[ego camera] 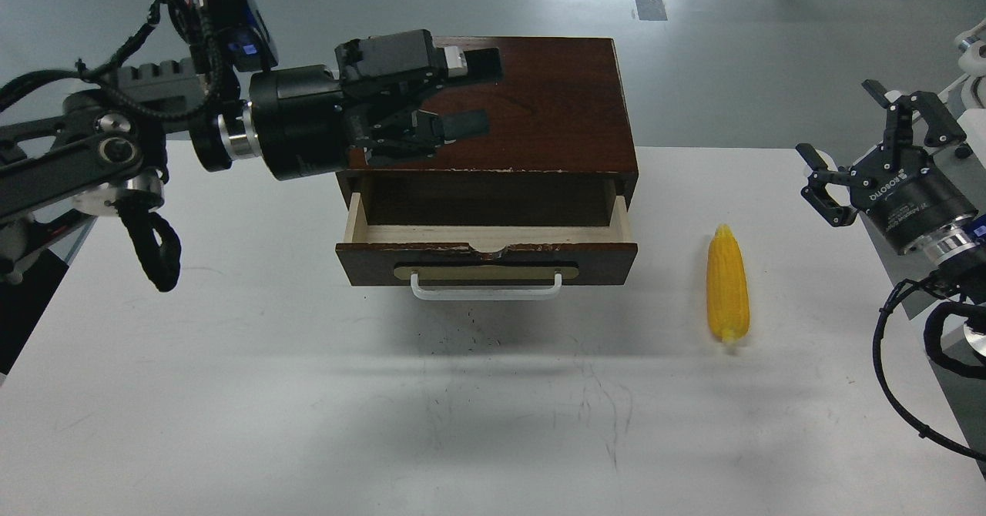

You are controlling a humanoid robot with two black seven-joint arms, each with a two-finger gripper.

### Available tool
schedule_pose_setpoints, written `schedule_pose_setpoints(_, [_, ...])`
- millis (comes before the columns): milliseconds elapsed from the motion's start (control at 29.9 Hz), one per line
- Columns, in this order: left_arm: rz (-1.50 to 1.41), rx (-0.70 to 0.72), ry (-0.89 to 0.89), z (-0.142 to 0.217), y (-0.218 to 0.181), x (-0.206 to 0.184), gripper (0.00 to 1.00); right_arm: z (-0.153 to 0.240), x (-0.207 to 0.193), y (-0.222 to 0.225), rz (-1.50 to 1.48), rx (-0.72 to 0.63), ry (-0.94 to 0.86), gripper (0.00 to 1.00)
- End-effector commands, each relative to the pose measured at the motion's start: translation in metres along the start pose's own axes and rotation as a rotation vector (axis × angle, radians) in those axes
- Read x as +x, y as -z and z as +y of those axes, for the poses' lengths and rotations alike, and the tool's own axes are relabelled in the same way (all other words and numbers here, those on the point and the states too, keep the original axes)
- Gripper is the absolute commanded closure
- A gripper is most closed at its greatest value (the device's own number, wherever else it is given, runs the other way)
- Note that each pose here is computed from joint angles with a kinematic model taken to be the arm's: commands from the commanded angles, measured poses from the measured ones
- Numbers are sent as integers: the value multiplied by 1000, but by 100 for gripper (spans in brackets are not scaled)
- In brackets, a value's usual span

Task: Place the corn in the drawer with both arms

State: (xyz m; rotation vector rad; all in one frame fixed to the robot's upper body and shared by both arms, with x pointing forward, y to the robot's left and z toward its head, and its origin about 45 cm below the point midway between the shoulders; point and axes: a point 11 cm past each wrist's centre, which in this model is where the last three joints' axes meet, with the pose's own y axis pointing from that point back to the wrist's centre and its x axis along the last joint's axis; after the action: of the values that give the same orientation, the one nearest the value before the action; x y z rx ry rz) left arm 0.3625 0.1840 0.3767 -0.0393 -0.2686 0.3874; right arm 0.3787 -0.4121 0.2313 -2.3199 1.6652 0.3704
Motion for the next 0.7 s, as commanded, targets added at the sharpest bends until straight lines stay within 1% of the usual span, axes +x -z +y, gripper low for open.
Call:
schedule_pose_setpoints(0, [185, -23, -253, 36, 24, 27, 1, 4, 4, 7, 30, -10, -3, 0])
schedule_pose_setpoints(33, [234, -21, -324, 50, 34, 36, 1, 6, 5, 11, 46, -15, 2, 0])
schedule_pose_setpoints(100, [266, -19, -391, 62, 44, 45, 1, 6, 4, 16, 80, -25, 15, 0])
schedule_pose_setpoints(167, [299, 1, -509, 89, 65, 62, 1, 6, 2, 22, 188, -68, 55, 0])
schedule_pose_setpoints(234, [321, 23, -567, 108, 81, 64, 1, 4, -2, 25, 274, -99, 93, 0])
schedule_pose_setpoints(334, [346, 20, -624, 124, 94, 66, 1, 2, -9, 27, 373, -137, 143, 0])
schedule_pose_setpoints(435, [374, -21, -669, 132, 99, 65, 1, 6, -13, 32, 560, -217, 216, 0])
schedule_pose_setpoints(501, [383, -31, -682, 135, 101, 65, 1, 4, -17, 35, 652, -246, 253, 0])
schedule_pose_setpoints(568, [392, -36, -691, 138, 103, 63, 1, 1, -20, 34, 827, -323, 324, 0])
schedule_pose_setpoints(669, [395, -36, -692, 137, 104, 62, 1, -1, -20, 29, 1000, -422, 396, 0])
